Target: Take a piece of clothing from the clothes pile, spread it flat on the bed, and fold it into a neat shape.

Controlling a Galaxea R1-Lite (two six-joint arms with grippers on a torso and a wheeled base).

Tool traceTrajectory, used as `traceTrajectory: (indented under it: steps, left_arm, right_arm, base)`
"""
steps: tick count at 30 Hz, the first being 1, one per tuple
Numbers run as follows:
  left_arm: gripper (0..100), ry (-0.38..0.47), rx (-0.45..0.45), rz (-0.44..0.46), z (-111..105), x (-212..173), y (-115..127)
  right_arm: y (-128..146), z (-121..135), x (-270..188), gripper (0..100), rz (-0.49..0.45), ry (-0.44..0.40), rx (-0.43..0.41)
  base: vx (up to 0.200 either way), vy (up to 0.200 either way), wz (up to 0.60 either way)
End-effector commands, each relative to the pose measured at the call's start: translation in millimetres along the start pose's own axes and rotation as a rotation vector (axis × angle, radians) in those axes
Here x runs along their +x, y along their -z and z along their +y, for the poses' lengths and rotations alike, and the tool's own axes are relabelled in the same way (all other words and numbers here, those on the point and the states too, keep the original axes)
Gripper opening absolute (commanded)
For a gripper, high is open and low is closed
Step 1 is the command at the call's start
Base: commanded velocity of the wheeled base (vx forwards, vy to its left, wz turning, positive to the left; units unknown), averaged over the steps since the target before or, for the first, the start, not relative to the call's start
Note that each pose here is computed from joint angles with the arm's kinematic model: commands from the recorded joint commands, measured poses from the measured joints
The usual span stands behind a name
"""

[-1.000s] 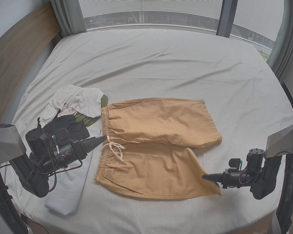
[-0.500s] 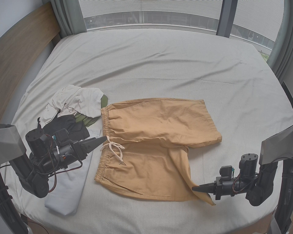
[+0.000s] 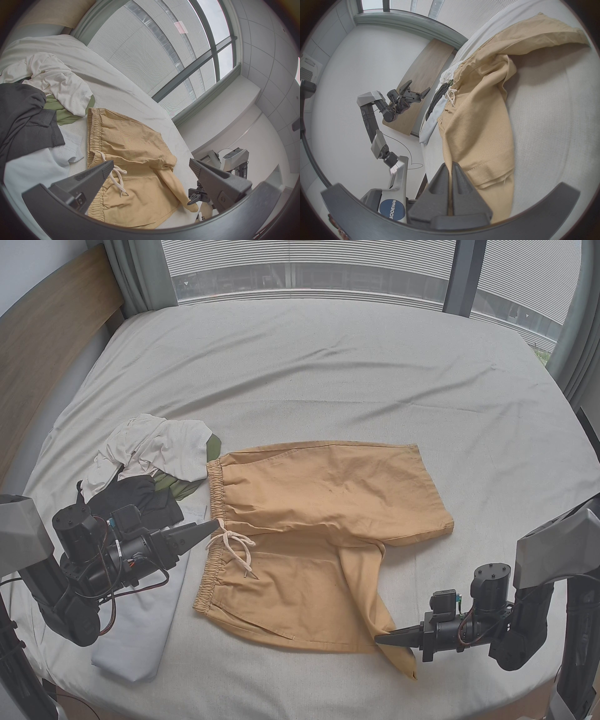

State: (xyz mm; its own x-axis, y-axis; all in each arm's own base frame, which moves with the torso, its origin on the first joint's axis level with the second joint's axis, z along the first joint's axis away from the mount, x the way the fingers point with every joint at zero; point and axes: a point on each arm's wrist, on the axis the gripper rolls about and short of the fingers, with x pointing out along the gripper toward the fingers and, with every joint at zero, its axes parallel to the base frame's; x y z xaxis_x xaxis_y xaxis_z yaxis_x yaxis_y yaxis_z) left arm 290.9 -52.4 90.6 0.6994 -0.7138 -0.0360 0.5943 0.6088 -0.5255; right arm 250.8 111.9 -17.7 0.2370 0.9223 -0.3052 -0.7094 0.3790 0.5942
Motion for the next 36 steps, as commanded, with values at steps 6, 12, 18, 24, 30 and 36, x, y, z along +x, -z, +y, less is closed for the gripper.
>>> traceTrajectory:
  steps: [6, 12, 18, 24, 30, 36]
  left_arm:
    - [100, -0.001, 0.001, -0.003, 0.1, 0.1, -0.6]
    - [100, -0.001, 0.001, 0.0, 0.1, 0.3, 0.3]
    - [100, 0.001, -0.003, 0.004, 0.1, 1.0, 1.3]
    - [100, -0.002, -0.007, 0.011, 1.3, 2.3, 3.7]
    - [100, -0.003, -0.008, 0.013, 2.3, 2.9, 4.4]
    - [100, -0.005, -0.012, 0.017, 3.5, 3.3, 5.8]
  right_arm:
    - [4.4, -2.2, 13.9, 0, 0.017, 0.012, -0.011]
    - [3.1, -2.2, 15.4, 100, 0.014, 0.008, -0.019]
    - [2.8, 1.4, 14.2, 100, 0.017, 0.001, -0.04]
    - [-3.4, 6.3, 12.4, 100, 0.002, -0.009, -0.054]
    - [-11.0, 10.1, 8.3, 100, -0.024, -0.008, -0.074]
    - [-16.4, 3.8, -5.2, 100, -0.064, 0.043, -0.073]
  base:
    - [0.0, 0.0, 0.0]
    - [0.0, 0.0, 0.0]
    - [0.0, 0.0, 0.0]
    - [0.0, 0.0, 0.0]
    - [0.0, 0.0, 0.0]
    - [0.0, 0.0, 0.0]
